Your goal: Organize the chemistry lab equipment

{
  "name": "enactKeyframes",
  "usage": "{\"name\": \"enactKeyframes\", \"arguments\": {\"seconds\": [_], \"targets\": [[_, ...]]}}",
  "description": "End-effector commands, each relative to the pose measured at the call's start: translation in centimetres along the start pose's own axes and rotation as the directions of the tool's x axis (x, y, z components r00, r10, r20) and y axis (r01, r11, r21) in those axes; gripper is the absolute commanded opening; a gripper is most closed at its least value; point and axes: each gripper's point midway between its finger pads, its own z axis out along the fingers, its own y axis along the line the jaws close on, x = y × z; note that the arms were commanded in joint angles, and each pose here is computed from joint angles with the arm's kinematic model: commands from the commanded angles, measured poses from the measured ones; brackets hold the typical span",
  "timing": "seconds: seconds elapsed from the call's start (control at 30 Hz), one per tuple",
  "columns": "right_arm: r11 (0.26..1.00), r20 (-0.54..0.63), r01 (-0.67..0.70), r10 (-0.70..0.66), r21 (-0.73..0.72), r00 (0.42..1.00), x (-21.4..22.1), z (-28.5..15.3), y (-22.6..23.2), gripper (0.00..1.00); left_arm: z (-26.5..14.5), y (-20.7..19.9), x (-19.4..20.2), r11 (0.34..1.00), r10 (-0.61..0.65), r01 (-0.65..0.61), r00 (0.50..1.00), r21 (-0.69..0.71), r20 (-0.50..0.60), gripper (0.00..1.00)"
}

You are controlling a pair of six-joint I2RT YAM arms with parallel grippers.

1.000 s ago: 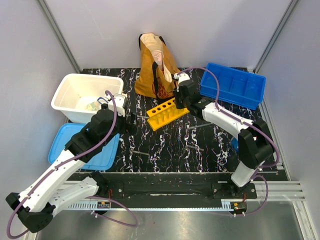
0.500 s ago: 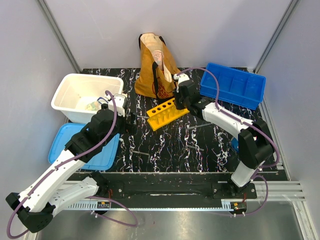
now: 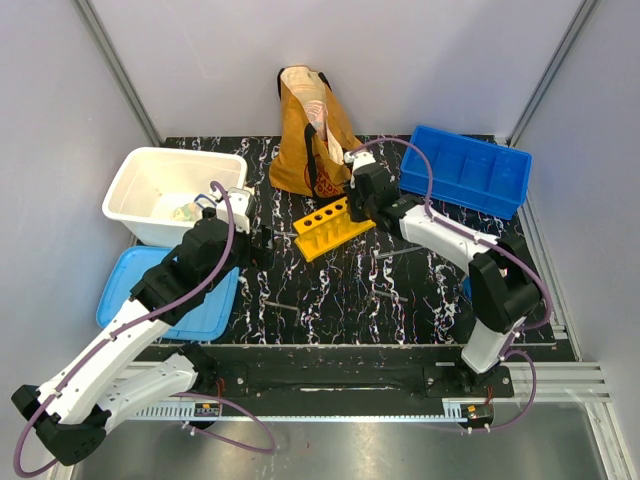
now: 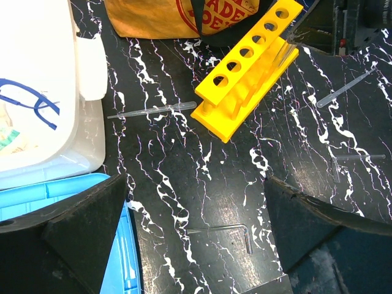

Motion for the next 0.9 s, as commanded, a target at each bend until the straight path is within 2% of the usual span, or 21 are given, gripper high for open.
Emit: {"name": "enactKeyframes", "arguments": {"seconds": [0.0,0.17,0.3,0.4,0.53,0.7,0.87], "targets": [[1.0,0.035,0.029,-0.029,-0.008,0.999,-0.4,1.2,0.6,0.22,0.0,0.3,-1.2,1.0,-0.013,0.014,0.999,-0.02,0.048,0.99],[0.999,0.022,0.047,-0.047,0.008,0.999,0.5,2.0,0.5,0.26,0.0,0.4,-1.2,1.0,-0.012,0.013,0.999,-0.025,0.049,0.99],[0.999,0.025,0.037,-0.037,0.008,0.999,0.0,1.5,0.6,0.36,0.0,0.4,-1.2,1.0,-0.01,0.011,0.999,-0.026,0.049,0.99],[1.0,0.041,0.013,-0.013,0.005,0.999,-1.4,-0.1,0.8,0.41,-0.1,0.5,-1.2,1.0,-0.011,0.012,0.999,-0.028,0.053,0.99],[0.998,0.03,-0.062,0.062,0.004,0.998,-2.9,-3.2,0.8,0.43,-0.2,0.6,-1.2,1.0,-0.006,0.008,0.998,-0.03,0.057,0.99],[0.976,-0.069,-0.21,0.214,0.054,0.974,-0.4,-6.6,0.3,0.44,-0.4,0.9,-1.4,0.999,0.004,-0.001,0.998,-0.044,0.067,0.99],[0.963,-0.265,-0.242,0.266,0.12,0.927,6.1,-8.9,-0.3,0.46,-0.6,0.8,-1.6,0.999,0.0,0.003,0.997,-0.033,0.078,0.99]]}}
